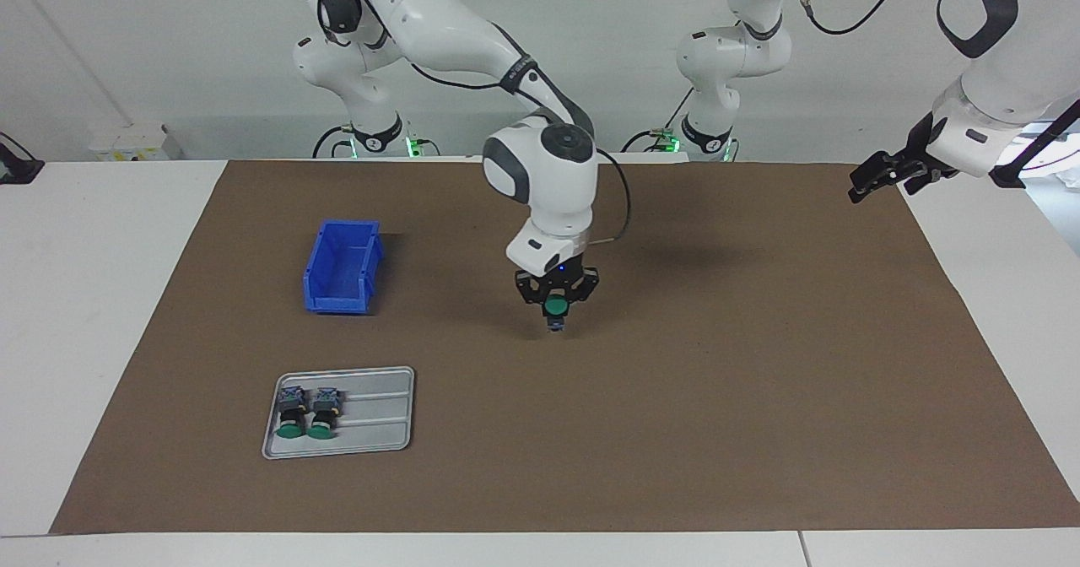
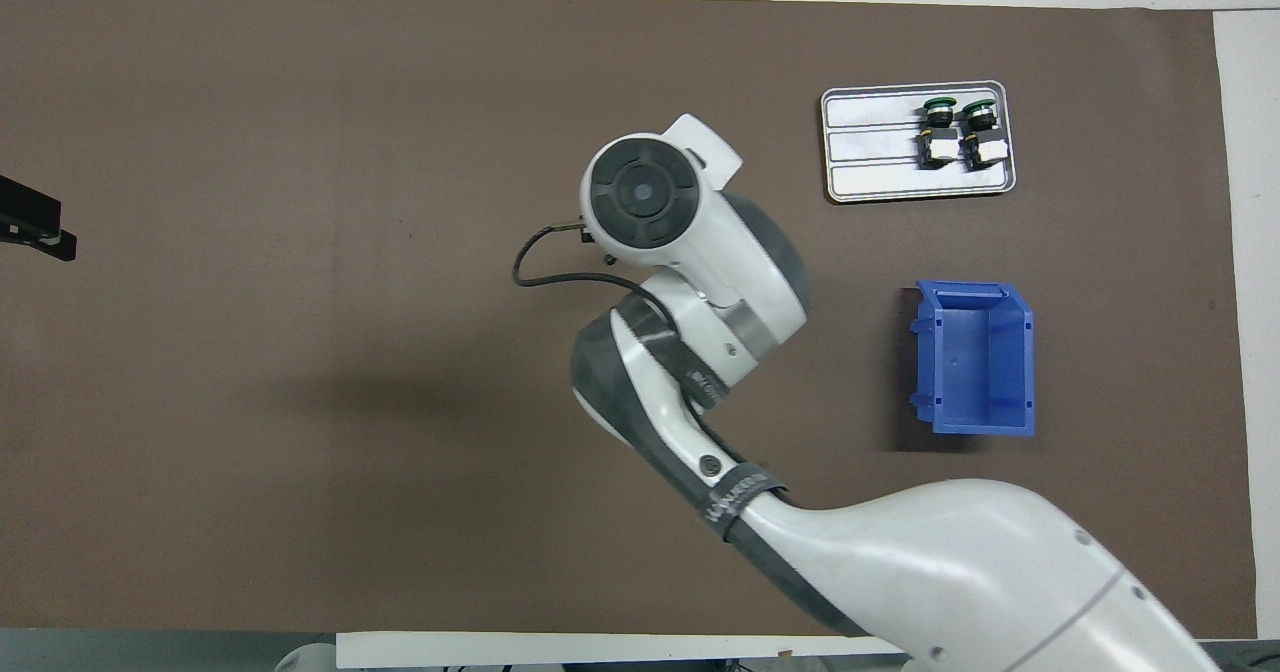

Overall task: Place and press button with both arms
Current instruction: 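Carry the green button with the right gripper to the blue bin, then lower the button into the blue bin and open the right gripper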

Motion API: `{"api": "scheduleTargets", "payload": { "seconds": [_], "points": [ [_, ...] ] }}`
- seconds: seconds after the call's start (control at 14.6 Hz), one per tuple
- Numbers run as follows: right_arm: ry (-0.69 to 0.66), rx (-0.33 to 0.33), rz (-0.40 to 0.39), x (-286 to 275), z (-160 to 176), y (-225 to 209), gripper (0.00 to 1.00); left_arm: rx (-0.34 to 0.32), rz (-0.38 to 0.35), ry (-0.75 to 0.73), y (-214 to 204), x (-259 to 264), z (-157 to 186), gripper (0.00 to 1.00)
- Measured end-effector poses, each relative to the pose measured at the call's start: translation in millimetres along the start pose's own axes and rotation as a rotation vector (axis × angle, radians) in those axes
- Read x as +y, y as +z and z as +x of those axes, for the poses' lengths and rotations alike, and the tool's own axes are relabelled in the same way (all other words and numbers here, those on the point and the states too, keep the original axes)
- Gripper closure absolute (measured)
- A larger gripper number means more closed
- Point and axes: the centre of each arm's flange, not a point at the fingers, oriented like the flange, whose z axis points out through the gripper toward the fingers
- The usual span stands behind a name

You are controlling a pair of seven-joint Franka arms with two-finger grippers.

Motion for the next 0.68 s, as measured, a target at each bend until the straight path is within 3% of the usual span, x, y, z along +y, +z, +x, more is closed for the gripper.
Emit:
{"api": "scheduleTargets", "payload": {
  "seconds": [0.34, 0.68],
  "points": [
    [-0.112, -0.054, -0.034, 174, -51, -44, 0.65, 0.000, 0.000, 0.000, 0, 0, 0, 0.00],
    [-0.172, -0.095, 0.022, 318, -99, -46, 0.65, 0.000, -0.002, -0.014, 0, -8, 0, 0.00]
  ]
}}
